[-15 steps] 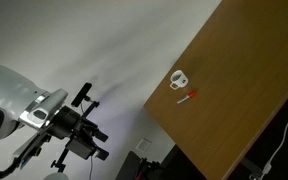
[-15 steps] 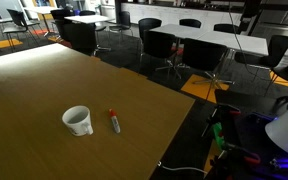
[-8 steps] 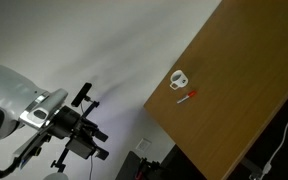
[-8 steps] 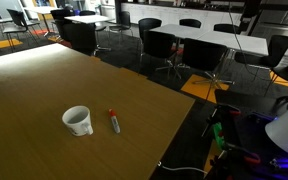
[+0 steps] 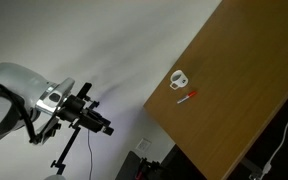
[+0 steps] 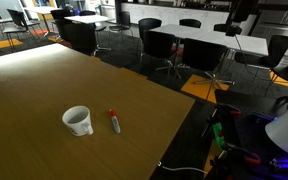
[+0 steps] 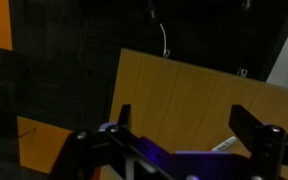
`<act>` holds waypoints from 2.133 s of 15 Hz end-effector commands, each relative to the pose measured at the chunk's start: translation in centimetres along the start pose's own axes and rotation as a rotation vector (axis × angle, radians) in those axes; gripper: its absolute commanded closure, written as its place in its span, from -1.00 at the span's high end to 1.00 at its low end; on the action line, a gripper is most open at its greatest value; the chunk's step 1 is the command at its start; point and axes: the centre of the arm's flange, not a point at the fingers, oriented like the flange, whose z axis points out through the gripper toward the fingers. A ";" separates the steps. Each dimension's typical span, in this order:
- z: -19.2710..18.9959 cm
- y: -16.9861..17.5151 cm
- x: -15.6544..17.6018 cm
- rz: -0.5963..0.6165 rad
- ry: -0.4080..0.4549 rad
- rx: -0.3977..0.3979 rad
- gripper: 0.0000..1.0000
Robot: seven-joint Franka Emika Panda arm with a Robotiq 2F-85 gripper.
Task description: Put the pen in the cup
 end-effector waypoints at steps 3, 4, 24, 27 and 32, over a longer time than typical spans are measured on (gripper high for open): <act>0.5 -4.3 4.3 -0.226 0.123 -0.023 1.00; 0.7 -4.7 4.9 -0.291 0.137 -0.027 1.00; 11.1 -7.7 14.5 -1.095 0.112 0.038 1.00; 11.0 -7.8 14.7 -1.095 0.115 0.037 1.00; 11.6 -9.5 17.8 -1.322 0.251 -0.074 1.00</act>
